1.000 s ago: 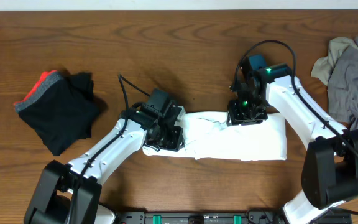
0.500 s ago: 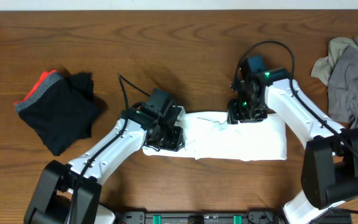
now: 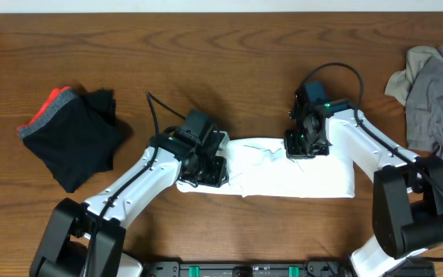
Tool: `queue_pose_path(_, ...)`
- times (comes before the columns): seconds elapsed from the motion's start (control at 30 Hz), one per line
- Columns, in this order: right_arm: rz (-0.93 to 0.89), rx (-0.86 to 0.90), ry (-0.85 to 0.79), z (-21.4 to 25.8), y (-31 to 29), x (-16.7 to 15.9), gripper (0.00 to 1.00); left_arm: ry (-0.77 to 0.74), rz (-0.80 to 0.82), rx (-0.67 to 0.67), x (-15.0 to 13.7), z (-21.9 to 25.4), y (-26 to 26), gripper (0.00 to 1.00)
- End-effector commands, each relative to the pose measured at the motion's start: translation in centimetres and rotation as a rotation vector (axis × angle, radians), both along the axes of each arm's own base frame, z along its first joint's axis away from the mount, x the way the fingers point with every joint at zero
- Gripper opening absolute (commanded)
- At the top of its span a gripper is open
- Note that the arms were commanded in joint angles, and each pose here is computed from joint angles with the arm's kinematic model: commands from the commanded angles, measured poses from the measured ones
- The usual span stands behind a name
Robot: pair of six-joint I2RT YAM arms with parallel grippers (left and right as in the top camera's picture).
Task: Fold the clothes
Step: 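Release both grippers and lift them off the folded shirt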
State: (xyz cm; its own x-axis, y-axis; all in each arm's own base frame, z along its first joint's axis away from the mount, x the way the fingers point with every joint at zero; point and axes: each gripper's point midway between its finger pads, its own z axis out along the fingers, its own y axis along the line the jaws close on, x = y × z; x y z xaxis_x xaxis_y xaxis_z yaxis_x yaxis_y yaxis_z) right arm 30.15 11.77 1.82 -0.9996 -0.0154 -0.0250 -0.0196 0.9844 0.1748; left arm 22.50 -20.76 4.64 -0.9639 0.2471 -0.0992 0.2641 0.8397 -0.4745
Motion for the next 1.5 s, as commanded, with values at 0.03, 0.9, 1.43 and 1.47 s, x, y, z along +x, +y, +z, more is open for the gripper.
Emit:
queue_pose_path(0.03,-0.021,-0.012,-0.011,0.0,0.1,0.2,0.01,-0.013,-0.018,0.000,0.1,0.1,-0.1,0.32)
queue_pose_path(0.9,-0.011,0.002,-0.062,3.3,0.7,2.5,0.19,-0.016,-0.024,0.000,0.2,0.1,0.0,0.32)
queue_pose_path(1.43,-0.072,-0.125,-0.175,9.2,-5.7,2.4,0.23,-0.180,0.174,0.041,5.1,3.2,7.0,0.72)
queue_pose_path(1.47,-0.079,-0.123,-0.186,9.6,-5.9,2.4,0.24,-0.176,0.187,0.047,5.3,2.9,7.6,0.72)
